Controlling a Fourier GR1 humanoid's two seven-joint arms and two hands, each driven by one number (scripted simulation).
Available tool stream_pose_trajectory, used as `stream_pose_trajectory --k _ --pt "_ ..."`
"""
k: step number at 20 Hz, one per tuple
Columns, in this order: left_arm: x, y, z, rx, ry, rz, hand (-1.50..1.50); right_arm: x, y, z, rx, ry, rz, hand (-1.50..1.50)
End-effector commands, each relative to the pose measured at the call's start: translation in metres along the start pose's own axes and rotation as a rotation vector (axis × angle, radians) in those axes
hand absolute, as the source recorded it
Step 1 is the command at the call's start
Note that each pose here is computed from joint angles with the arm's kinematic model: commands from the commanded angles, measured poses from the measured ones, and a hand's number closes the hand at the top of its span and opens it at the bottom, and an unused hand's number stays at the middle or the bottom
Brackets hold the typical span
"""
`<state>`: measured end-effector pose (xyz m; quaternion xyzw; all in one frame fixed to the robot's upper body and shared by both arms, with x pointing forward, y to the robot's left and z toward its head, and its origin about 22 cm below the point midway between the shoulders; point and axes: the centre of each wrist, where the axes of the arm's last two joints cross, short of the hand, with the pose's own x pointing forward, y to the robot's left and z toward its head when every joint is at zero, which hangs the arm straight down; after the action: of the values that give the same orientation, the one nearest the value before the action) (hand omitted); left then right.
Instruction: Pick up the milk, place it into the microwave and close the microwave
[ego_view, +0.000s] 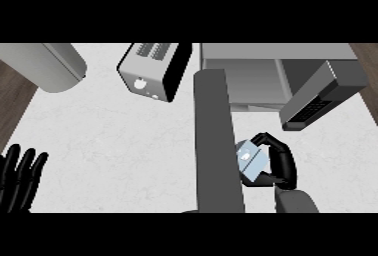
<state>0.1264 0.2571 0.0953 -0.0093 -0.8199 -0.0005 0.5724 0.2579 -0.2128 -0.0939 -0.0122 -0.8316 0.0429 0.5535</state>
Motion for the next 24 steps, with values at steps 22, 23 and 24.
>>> stream_pose_trajectory --k 22,23,24 --pt "-0.019 0.011 -0.020 -0.060 0.004 0.010 -1.50 0.022 -0.041 -0.178 -0.250 0.157 0.490 1.50" --pt "-0.002 0.004 -0.021 -0.062 -0.003 0.019 -1.50 0.028 -0.036 -0.187 -0.300 0.175 0.512 1.50" --pt "-0.004 0.012 -0.017 -0.075 -0.015 -0.004 -1.50 0.026 -0.032 -0.185 -0.317 0.160 0.573 1.50"
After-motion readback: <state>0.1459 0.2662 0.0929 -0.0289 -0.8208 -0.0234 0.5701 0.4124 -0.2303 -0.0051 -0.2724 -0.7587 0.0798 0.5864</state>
